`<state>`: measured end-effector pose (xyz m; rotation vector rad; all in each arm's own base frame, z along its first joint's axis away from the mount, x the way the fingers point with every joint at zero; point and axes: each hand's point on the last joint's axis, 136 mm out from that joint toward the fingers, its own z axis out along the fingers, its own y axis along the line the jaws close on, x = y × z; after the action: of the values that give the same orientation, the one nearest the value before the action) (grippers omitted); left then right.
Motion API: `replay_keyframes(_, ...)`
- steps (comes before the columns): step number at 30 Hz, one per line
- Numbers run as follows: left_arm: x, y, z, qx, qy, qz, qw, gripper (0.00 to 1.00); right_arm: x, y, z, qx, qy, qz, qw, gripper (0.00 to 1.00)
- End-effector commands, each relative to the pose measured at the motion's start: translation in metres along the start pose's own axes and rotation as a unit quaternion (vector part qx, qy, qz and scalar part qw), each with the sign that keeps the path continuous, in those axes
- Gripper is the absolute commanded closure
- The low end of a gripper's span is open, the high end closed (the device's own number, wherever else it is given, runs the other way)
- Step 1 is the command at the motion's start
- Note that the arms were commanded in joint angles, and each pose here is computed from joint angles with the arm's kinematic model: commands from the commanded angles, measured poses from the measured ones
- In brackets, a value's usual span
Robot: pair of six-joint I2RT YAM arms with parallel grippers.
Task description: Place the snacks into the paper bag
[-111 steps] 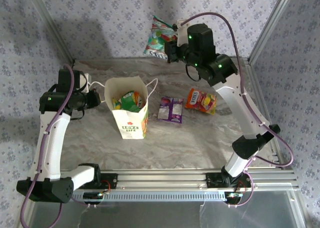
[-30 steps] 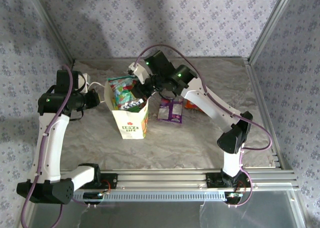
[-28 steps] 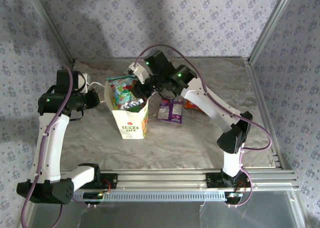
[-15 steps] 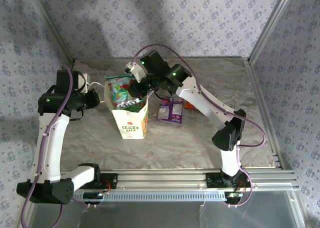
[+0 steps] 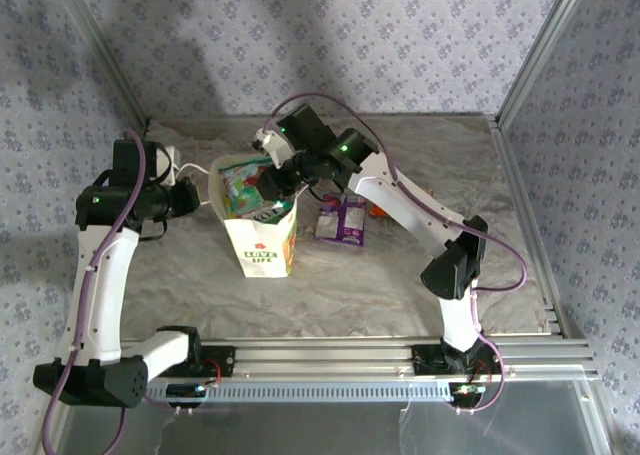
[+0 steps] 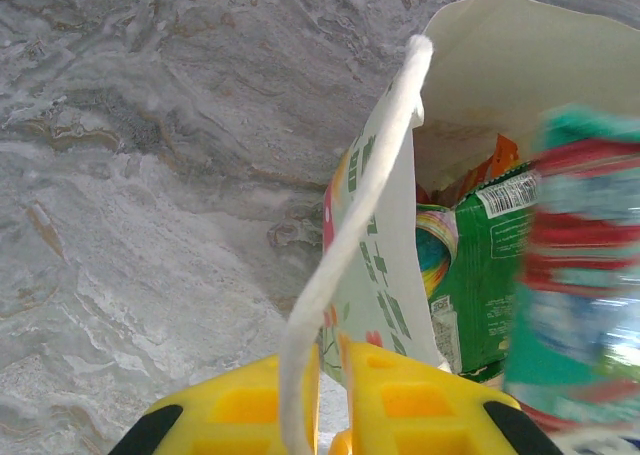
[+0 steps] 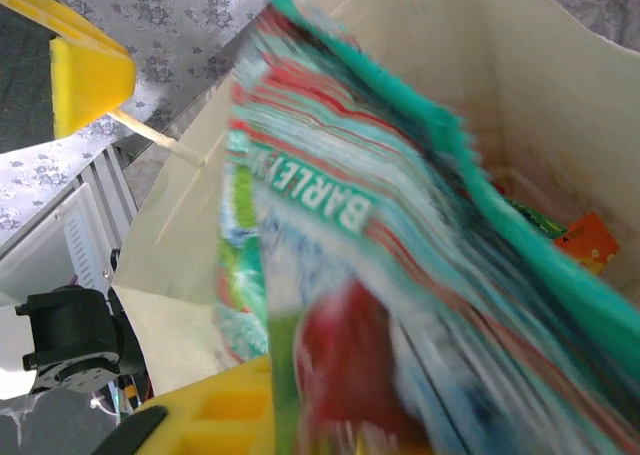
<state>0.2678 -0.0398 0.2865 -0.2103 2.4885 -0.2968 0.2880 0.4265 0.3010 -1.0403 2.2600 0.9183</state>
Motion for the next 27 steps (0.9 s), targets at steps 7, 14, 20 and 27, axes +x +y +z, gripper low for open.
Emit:
replay_keyframes(7,-0.005,-0.002,-0.007,0.005,-0.009,-0.002,1.000,0.85,-0.002,-0.005,-0.002,0.021,0.001,0.020,1.000,0.58)
replay_keyframes(14,-0.004,-0.001,-0.007,0.004,-0.008,-0.001,1.000,0.85,-0.011,-0.006,-0.025,0.039,-0.023,0.001,0.999,0.58)
replay_keyframes(20,-0.005,-0.002,-0.009,0.006,-0.013,-0.004,1.000,0.85,-0.016,-0.007,-0.048,0.060,-0.047,-0.010,0.997,0.58)
replay_keyframes(27,-0.005,-0.003,-0.011,0.008,-0.016,-0.007,1.000,0.85,-0.019,-0.004,-0.078,0.080,-0.080,-0.031,0.993,0.58)
